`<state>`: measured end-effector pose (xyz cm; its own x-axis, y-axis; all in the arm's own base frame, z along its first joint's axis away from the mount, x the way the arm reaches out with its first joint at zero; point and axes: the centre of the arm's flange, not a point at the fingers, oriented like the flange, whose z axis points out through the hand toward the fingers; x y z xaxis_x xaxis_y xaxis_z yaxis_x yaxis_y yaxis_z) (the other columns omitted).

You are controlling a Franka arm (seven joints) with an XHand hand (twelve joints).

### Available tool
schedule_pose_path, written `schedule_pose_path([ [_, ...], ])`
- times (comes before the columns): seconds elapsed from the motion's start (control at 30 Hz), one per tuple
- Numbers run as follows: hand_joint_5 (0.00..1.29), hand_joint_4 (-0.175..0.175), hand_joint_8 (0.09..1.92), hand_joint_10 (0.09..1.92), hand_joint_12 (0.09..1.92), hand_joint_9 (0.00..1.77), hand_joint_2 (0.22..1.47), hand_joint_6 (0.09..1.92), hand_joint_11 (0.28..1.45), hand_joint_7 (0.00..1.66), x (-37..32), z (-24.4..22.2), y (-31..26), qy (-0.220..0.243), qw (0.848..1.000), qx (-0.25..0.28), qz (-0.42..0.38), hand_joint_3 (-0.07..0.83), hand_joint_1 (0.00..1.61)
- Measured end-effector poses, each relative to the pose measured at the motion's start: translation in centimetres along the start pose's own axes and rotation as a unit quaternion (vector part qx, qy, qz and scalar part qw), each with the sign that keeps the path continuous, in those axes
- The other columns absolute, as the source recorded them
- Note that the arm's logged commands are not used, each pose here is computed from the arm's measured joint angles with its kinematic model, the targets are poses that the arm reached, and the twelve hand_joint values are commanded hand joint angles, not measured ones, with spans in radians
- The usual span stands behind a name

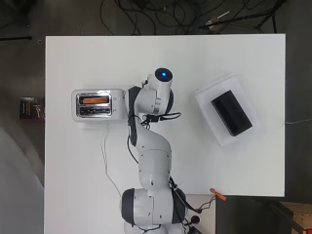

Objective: Teleoperate dual arm-hand system to toast a bread

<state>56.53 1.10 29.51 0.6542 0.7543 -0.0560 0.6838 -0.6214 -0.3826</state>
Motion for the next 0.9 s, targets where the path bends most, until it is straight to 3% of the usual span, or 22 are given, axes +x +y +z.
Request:
schedule_pose_path([
  [0.13, 0.90, 0.175, 1.92, 1.92, 1.92, 1.57, 1.02, 1.81, 1.15, 1.37, 0.0, 0.0, 0.0, 0.000, 1.000, 0.000, 0.000, 0.001, 0.34],
  [0.17, 0.66, 0.135, 1.36, 1.41, 1.37, 1.13, 1.05, 1.27, 0.86, 1.01, 0.0, 0.0, 0.0, 0.000, 1.000, 0.000, 0.000, 0.006, 0.22],
  [0.2, 0.50, 0.101, 0.80, 0.88, 0.83, 0.84, 1.07, 0.76, 0.66, 0.76, 0.0, 0.0, 0.0, 0.000, 1.000, 0.000, 0.000, 0.006, 0.12],
  [0.23, 0.42, 0.081, 0.43, 0.49, 0.46, 0.69, 1.09, 0.41, 0.57, 0.62, 0.0, 0.0, 0.0, 0.000, 1.000, -0.003, -0.003, 0.004, 0.06],
  [0.27, 0.37, 0.069, 0.22, 0.26, 0.24, 0.62, 1.08, 0.21, 0.52, 0.55, -0.1, -0.2, -0.1, 0.002, 1.000, -0.010, -0.009, 0.001, 0.03],
  [0.33, 0.32, 0.048, 0.09, 0.09, 0.09, 0.63, 1.04, 0.09, 0.51, 0.51, -0.7, -1.1, -0.8, 0.021, 0.999, -0.034, -0.019, -0.006, 0.04],
  [0.37, 0.30, 0.011, 0.46, 0.54, 0.51, 0.83, 1.04, 0.09, 0.61, 0.67, -1.1, -1.8, -1.4, 0.035, 0.998, -0.049, -0.022, -0.003, 0.09],
  [0.4, 0.31, -0.026, 1.06, 1.11, 1.08, 1.08, 1.04, 0.09, 0.79, 0.85, -2.0, -2.9, -2.4, 0.053, 0.996, -0.071, -0.025, -0.001, 0.14],
  [0.43, 0.32, -0.053, 1.47, 1.49, 1.47, 1.25, 1.04, 0.09, 0.93, 0.97, -2.6, -3.5, -3.1, 0.063, 0.994, -0.081, -0.028, 0.000, 0.17],
  [0.47, 0.33, -0.070, 1.71, 1.71, 1.70, 1.36, 1.04, 0.09, 1.02, 1.04, -3.2, -4.0, -3.8, 0.069, 0.993, -0.086, -0.032, 0.000, 0.20],
  [0.5, 0.33, -0.081, 1.83, 1.82, 1.81, 1.41, 1.04, 0.09, 1.06, 1.08, -3.6, -4.4, -4.3, 0.071, 0.993, -0.087, -0.037, -0.003, 0.22],
  [0.57, 0.31, -0.096, 1.92, 1.90, 1.90, 1.44, 1.02, 0.09, 1.09, 1.10, -3.8, -5.1, -4.8, 0.066, 0.993, -0.082, -0.049, -0.009, 0.23],
  [0.77, 0.30, -0.105, 1.92, 1.92, 1.92, 1.47, 0.97, 0.09, 1.09, 1.15, -1.2, -4.6, -1.4, 0.041, 0.995, -0.043, -0.086, -0.010, 0.20],
  [0.9, 0.30, -0.081, 1.92, 1.92, 1.90, 1.46, 0.91, 0.09, 1.02, 1.15, -0.7, -1.7, 0.2, 0.019, 0.996, -0.010, -0.084, -0.019, 0.14],
])
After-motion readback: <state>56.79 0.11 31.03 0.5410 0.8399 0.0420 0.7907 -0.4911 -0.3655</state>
